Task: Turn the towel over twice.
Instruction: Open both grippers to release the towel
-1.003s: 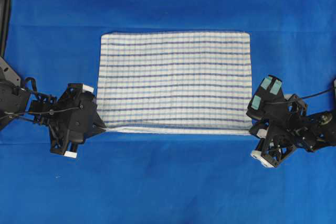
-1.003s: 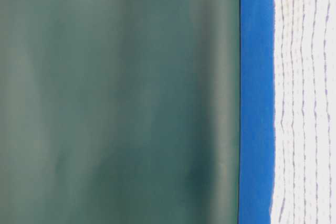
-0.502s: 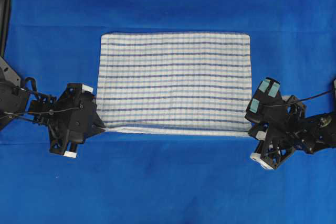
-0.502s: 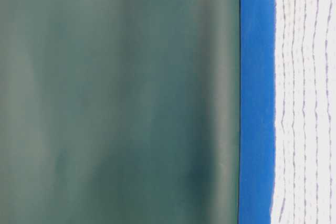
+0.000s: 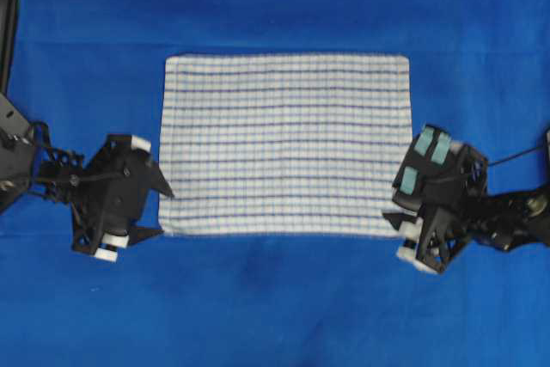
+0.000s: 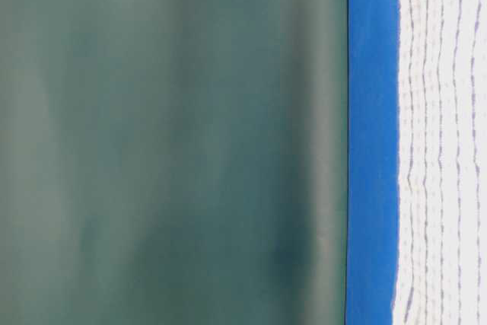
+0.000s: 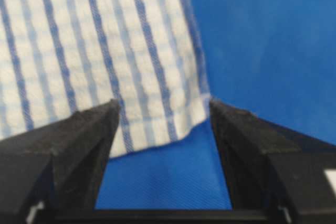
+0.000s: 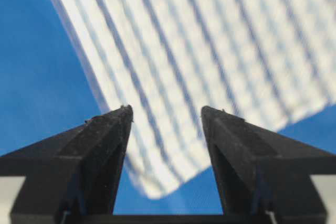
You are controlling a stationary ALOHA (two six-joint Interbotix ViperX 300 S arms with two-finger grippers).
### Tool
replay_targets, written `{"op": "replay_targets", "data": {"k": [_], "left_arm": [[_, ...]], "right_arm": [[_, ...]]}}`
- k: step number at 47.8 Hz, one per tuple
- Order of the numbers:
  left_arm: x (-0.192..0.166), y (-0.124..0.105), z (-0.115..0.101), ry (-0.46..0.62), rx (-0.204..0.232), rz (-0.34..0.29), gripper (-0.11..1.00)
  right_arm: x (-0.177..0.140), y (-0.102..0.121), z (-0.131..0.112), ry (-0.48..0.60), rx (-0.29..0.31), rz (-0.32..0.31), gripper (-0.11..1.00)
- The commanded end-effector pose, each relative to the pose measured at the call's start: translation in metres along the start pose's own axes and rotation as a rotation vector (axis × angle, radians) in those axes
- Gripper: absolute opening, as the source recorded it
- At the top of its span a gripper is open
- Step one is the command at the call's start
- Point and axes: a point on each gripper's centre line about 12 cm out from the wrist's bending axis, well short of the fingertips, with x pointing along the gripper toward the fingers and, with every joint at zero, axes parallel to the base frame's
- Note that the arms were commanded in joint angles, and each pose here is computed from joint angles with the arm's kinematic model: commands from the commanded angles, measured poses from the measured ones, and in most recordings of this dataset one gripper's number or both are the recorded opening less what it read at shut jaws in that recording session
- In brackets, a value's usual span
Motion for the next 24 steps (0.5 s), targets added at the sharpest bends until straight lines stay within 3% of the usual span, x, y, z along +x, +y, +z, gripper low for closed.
{"op": "replay_targets", "data": {"k": [1, 12, 24], "left_arm": [[-0.018, 0.004, 0.022, -0.082, -0.010, 0.009, 0.61], [-0.059, 0.020, 0.042, -0.250, -0.011, 0.061, 0.61], [-0.099, 0.044, 0.046, -0.433, -0.016, 0.168, 0.61]], "right_arm": [[-0.019, 0.000, 0.022, -0.092, -0.017, 0.027, 0.62], [-0.055, -0.028, 0.048, -0.282, -0.076, 0.031, 0.62], [-0.091, -0.073, 0.063, -0.487, -0.120, -0.012, 0.62]]}}
